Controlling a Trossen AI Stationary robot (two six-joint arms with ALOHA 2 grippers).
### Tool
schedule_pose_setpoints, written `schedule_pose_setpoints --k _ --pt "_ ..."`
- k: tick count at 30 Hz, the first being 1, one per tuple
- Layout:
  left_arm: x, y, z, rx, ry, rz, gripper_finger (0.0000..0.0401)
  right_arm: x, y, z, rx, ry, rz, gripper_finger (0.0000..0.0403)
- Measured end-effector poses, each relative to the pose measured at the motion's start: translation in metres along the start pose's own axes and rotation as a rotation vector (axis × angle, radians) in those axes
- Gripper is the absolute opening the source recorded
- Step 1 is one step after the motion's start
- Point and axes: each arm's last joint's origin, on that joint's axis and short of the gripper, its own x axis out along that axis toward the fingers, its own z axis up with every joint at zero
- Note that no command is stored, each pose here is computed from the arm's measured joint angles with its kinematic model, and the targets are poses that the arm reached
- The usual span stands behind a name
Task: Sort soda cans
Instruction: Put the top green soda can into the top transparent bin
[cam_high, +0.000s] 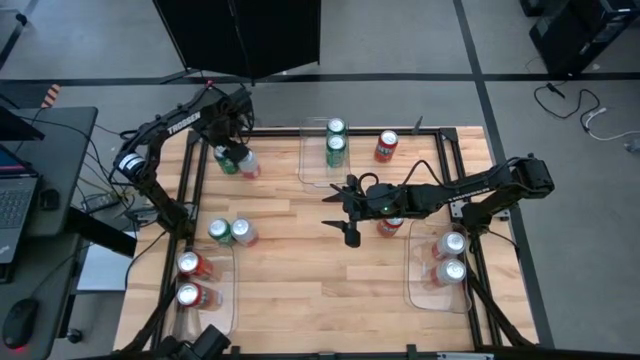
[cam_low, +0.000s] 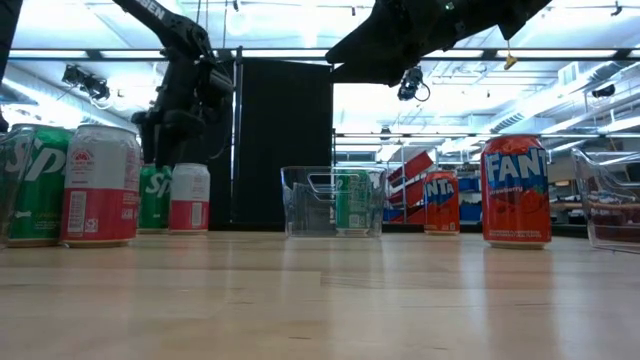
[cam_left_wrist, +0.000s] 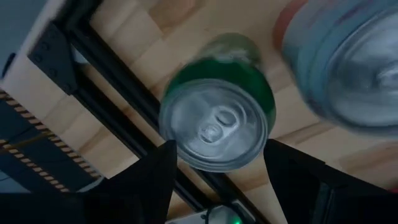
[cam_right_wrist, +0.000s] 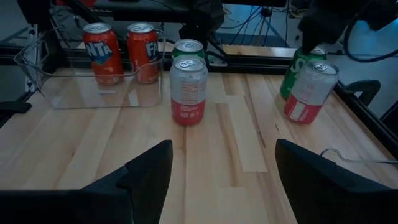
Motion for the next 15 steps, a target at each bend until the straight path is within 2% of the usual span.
schedule_pose_setpoints --k 9,12,15 --pt "-0.026 0.006 0.000 -0.007 -0.042 0.007 0.0223 0.000 0.000 0.000 -0.002 0.000 0.000 0.0270" --pt "-0.028 0.005 0.000 0.012 -0.046 0.020 0.0188 0.000 0.000 0.000 -0.003 0.000 0.000 0.0270" --pt "-0.029 0.001 0.000 0.114 -0.044 0.034 0.0123 0.000 0.000 0.000 -0.003 0.000 0.000 0.0270"
